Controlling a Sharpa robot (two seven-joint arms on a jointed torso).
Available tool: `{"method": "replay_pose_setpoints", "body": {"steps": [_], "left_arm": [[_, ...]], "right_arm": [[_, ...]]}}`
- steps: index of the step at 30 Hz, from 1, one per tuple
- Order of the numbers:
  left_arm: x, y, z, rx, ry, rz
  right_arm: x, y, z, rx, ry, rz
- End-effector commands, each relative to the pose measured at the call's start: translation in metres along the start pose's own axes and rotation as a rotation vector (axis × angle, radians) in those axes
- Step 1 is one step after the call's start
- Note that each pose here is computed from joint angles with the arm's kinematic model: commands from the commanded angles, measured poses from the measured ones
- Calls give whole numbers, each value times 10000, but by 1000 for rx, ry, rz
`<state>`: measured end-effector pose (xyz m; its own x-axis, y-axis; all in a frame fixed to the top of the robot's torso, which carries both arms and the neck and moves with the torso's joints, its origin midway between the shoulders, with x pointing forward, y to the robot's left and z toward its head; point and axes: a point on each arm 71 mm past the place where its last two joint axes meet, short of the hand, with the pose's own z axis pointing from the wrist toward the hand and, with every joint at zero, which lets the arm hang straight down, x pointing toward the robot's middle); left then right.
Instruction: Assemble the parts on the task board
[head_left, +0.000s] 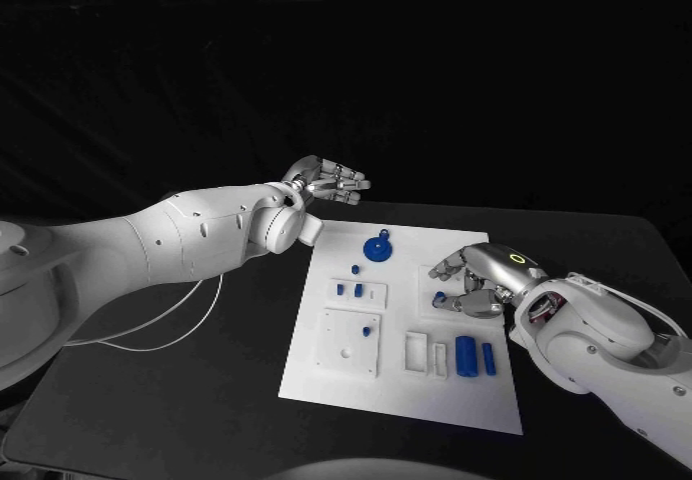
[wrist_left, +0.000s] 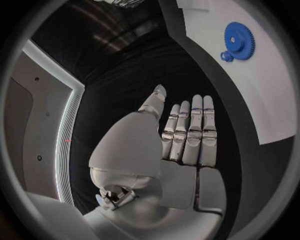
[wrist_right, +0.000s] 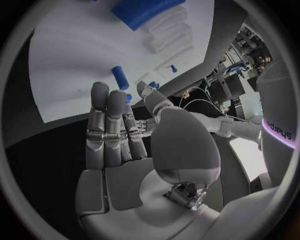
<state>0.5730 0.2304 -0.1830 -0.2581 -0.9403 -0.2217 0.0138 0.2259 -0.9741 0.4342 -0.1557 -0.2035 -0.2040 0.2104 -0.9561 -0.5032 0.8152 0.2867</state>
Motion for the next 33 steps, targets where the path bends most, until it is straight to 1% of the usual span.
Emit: {"method": "replay_pose_setpoints", "body": {"steps": [1,7,12,20,26,33], "left_arm": [[19,-14,2,9,18,-4],[29,-14,6,8,22,-4],[29,-14,6,8,22,-4],[24,-12,5,7,22,-5],[14,-1,5,-7,17,-30],[12,2,6,-10,16,-34]], "right_arm": [[60,-4,1,-3,81,-31],[86,-26,19,9,103,-71],[101,-37,34,16,110,-90],[103,-5,52,10,100,-99],[98,17,58,6,90,-100],[103,22,66,8,90,-99]]}}
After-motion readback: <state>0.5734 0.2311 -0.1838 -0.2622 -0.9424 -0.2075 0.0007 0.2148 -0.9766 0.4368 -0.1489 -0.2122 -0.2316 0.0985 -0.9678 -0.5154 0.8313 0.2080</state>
